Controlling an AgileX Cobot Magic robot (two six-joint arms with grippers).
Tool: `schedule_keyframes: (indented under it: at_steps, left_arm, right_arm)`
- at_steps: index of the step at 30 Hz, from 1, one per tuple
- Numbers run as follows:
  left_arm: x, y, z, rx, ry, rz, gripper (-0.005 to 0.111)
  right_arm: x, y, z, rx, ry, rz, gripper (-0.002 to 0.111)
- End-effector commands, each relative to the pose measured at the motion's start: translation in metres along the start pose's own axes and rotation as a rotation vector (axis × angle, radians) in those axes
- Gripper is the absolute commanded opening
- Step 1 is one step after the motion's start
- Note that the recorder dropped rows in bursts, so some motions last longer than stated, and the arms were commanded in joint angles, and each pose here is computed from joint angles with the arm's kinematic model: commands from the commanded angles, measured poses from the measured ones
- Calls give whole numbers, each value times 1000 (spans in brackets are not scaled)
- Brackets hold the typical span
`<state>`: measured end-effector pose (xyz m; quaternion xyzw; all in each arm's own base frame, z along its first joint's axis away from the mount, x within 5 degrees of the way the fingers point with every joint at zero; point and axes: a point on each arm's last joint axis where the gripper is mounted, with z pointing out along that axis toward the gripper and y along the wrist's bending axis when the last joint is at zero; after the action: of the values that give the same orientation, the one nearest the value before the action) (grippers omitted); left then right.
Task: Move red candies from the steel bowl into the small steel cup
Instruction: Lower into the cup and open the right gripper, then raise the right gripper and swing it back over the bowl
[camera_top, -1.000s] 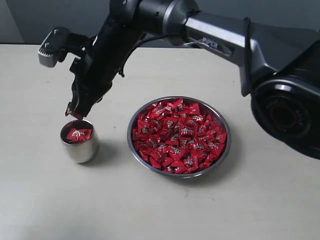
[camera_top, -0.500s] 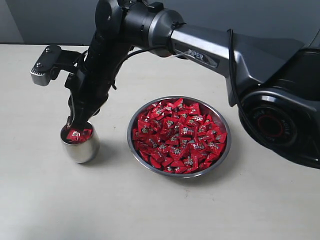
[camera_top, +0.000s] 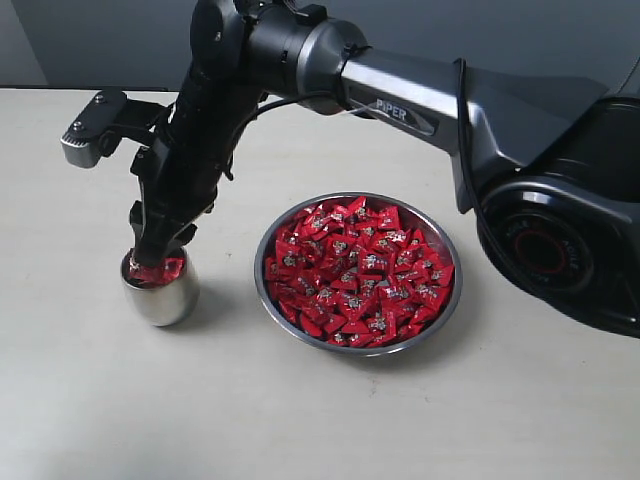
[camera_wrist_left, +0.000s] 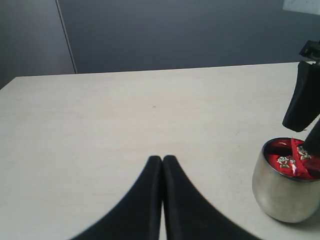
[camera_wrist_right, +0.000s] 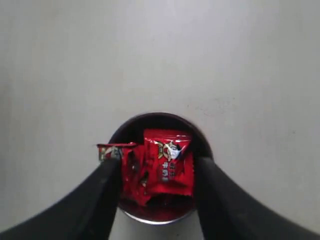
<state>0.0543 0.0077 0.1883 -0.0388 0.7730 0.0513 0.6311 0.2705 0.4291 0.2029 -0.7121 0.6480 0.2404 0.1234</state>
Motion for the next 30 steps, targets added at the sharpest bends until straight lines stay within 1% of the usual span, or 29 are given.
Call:
schedule_keyframes:
  at_steps: [1,2,6,10,12,17,20,24,30]
  left_arm:
    - [1,0,0,0,-3,-5,0]
    - [1,0,0,0,-3,-5,0]
    - [1,0,0,0,-3,-5,0]
    - [1,0,0,0,-3,-5,0]
    - [1,0,0,0,-3,-5,0]
    - [1,0,0,0,-3,-5,0]
    - [1,0,0,0,-3,-5,0]
    - [1,0,0,0,-3,-5,0]
    - [1,0,0,0,-3,-5,0]
  right_arm:
    - [0,-1,-3,19,18,-4,39]
    - [0,-1,-3,19,18,-4,35]
    - [1,-1,-3,27,27,-9,41]
    - [1,-2,-3,34,25,16,40]
    - [2,-5,-3,63,42,67,32]
    - [2,-9,-8,120,45,94,1]
    - [-5,-11,-16,170,-24,160,-1]
    - [-14,-15,-30,237,-112,207,-1]
    - [-8,-30,-49,287,-192,322,-1]
